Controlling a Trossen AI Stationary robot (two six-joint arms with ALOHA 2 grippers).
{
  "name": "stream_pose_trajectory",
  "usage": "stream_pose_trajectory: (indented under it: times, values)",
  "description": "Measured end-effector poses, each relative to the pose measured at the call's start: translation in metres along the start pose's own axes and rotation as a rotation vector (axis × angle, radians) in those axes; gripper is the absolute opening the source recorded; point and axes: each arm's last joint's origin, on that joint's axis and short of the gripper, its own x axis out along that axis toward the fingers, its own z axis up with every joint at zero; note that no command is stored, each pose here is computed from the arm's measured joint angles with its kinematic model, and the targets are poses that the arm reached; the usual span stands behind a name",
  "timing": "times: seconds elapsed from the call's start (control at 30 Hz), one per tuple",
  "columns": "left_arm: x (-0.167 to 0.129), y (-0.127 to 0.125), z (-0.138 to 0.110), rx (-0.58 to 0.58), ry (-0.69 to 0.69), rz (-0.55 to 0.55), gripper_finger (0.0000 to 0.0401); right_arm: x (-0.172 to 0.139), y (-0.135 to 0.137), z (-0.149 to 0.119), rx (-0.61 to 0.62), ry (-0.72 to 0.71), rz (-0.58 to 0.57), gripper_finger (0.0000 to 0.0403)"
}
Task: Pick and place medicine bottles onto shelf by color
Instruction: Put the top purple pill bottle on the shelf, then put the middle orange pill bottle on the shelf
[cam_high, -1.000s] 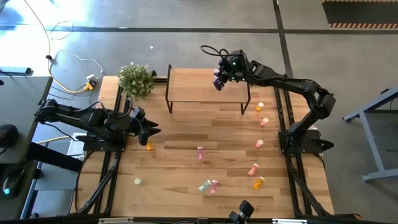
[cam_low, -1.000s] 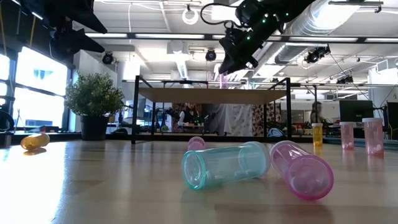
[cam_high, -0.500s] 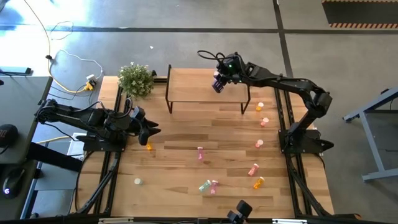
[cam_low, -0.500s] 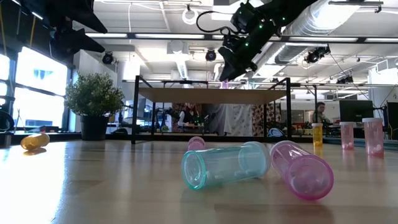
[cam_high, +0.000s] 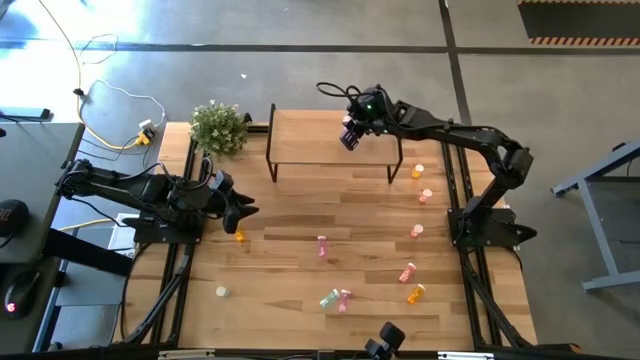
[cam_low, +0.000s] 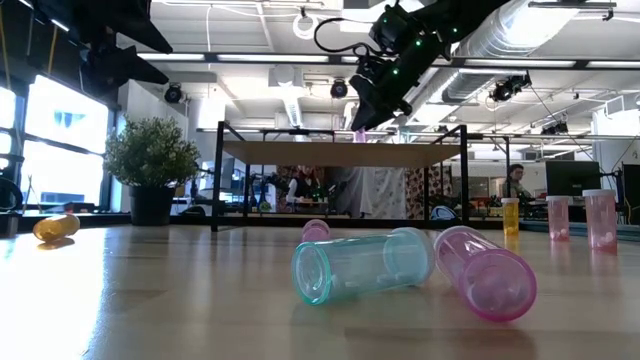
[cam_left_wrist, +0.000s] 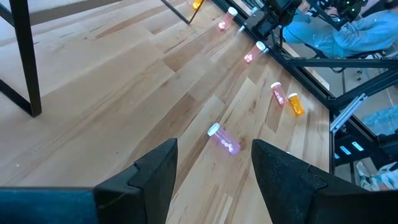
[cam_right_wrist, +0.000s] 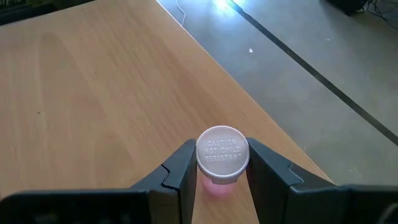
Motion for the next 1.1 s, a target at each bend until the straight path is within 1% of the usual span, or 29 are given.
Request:
stream_pose_trajectory:
  times: [0.27, 0.53, 0.7, 0.9, 1.1]
  values:
    - [0.0, 0.0, 0.0, 0.0, 0.0, 0.0, 0.0197, 0.0, 0.0, 0.0, 0.0, 0.003, -0.007, 0.0111]
    - [0.0, 0.0, 0.0, 0.0, 0.0, 0.0, 0.0197, 0.002, 0.0, -0.003, -0.003, 0.026, -0.024, 0.0146]
    - [0.0, 0.0, 0.0, -0.001, 0.003, -0.003, 0.0197, 0.001, -0.001, -0.002, -0.002, 0.018, -0.026, 0.0161]
    - [0.0, 0.0, 0.0, -0.02, 0.003, -0.003, 0.0197, -0.005, -0.001, 0.001, 0.0, -0.002, -0.026, 0.0167]
    - [0.0, 0.001, -0.001, -0.062, 0.017, 0.003, 0.0197, -0.021, -0.003, 0.007, 0.006, -0.048, -0.029, 0.0167]
